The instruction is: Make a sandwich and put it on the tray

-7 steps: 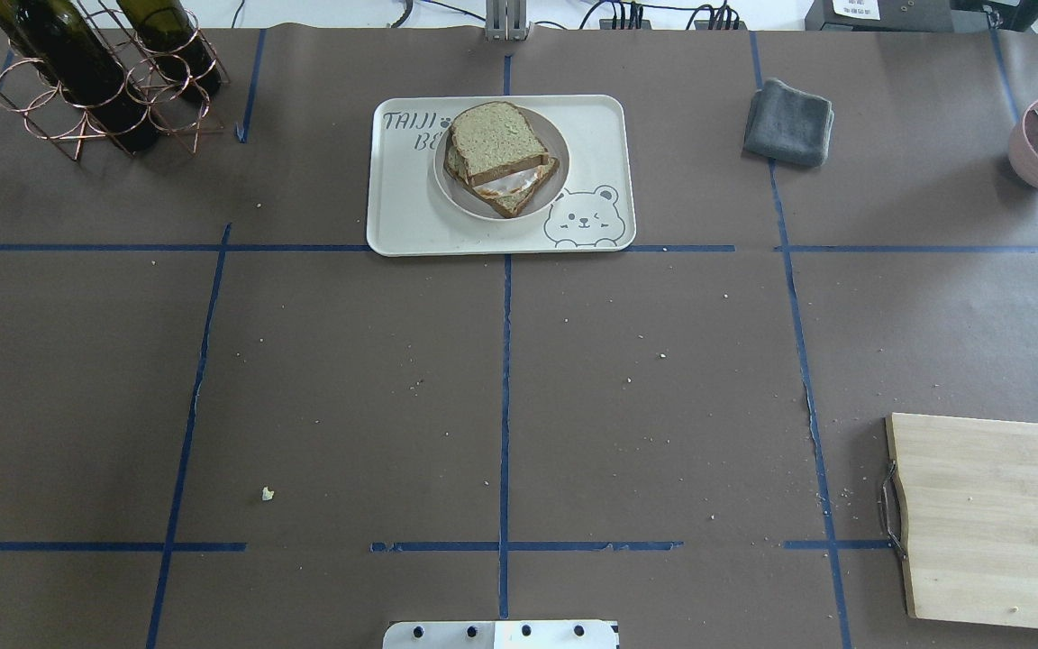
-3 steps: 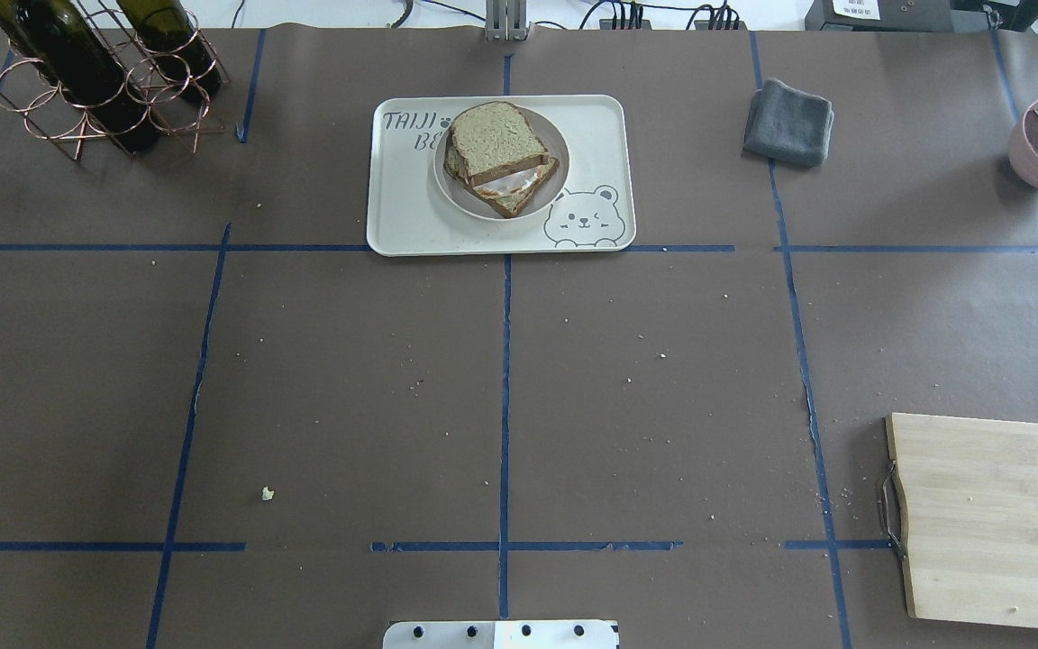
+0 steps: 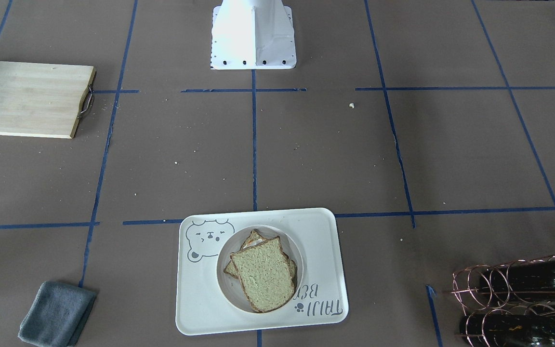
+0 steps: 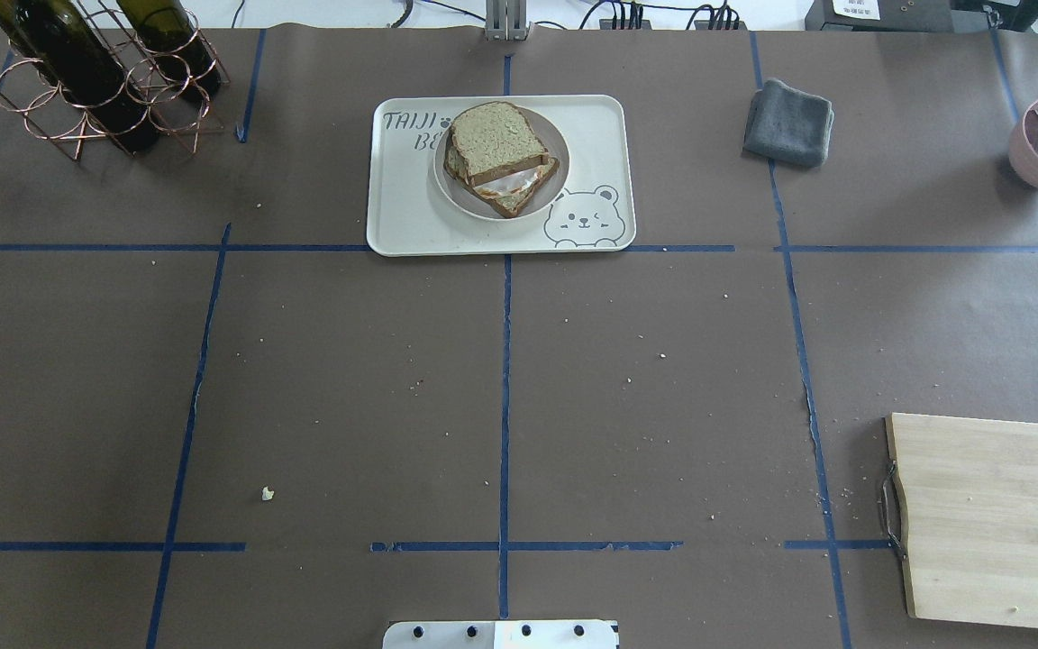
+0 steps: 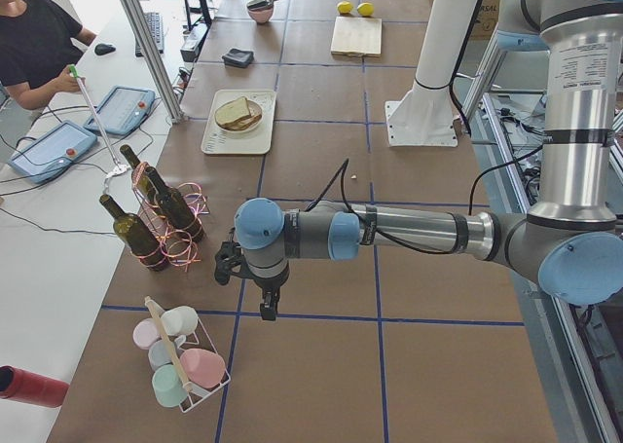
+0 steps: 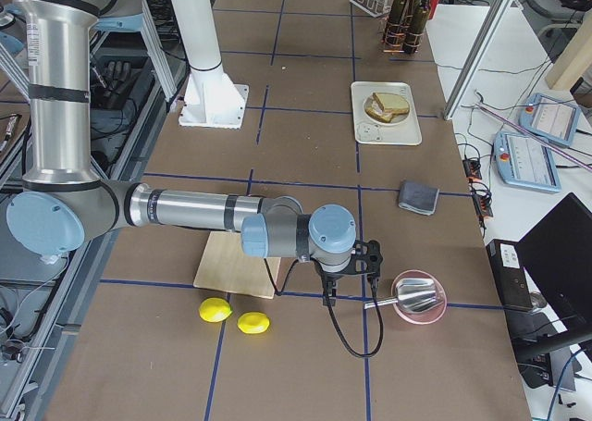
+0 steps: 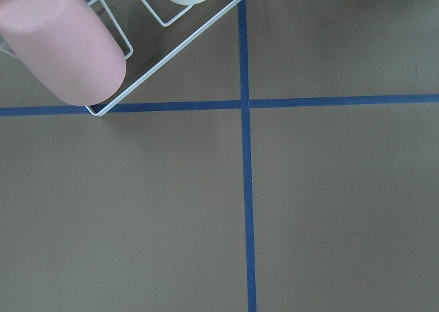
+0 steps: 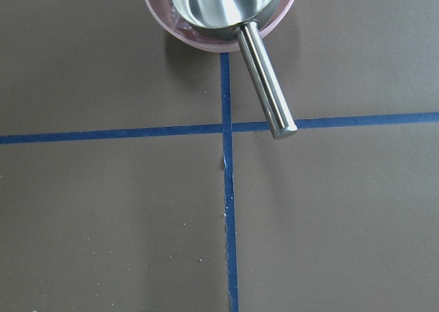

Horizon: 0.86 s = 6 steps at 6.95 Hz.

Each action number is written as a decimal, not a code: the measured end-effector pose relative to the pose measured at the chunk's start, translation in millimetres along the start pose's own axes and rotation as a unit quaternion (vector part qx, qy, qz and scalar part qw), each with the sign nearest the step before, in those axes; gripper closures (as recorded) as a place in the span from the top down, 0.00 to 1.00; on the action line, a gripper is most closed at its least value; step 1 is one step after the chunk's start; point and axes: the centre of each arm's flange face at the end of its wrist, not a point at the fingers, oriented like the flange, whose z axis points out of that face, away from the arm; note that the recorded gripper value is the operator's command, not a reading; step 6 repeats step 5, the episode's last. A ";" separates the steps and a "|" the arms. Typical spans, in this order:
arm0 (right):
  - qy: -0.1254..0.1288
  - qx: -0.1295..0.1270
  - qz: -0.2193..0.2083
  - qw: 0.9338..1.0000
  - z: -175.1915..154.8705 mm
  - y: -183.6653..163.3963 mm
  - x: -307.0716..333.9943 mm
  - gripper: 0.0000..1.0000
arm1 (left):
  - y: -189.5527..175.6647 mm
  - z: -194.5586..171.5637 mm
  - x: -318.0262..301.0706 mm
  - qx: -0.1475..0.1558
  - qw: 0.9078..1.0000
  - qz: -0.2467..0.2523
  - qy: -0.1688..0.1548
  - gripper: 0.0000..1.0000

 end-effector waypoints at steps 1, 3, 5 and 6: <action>0.000 0.000 0.000 1.000 0.0 0.1 0.0 1.00 | -0.1 -0.5 0.5 0.000 1.000 0.000 0.000 1.00; 0.000 0.000 0.000 1.000 0.0 0.1 0.0 1.00 | -0.2 -1.1 1.2 0.001 1.000 0.001 0.000 1.00; 0.000 0.000 0.000 1.000 -0.1 -0.1 -0.1 1.00 | -0.2 -1.5 1.4 0.001 1.000 0.001 -0.001 1.00; 0.000 0.000 0.000 1.000 -0.1 -0.1 -0.1 1.00 | -0.2 -1.5 1.4 0.001 1.000 0.001 -0.001 1.00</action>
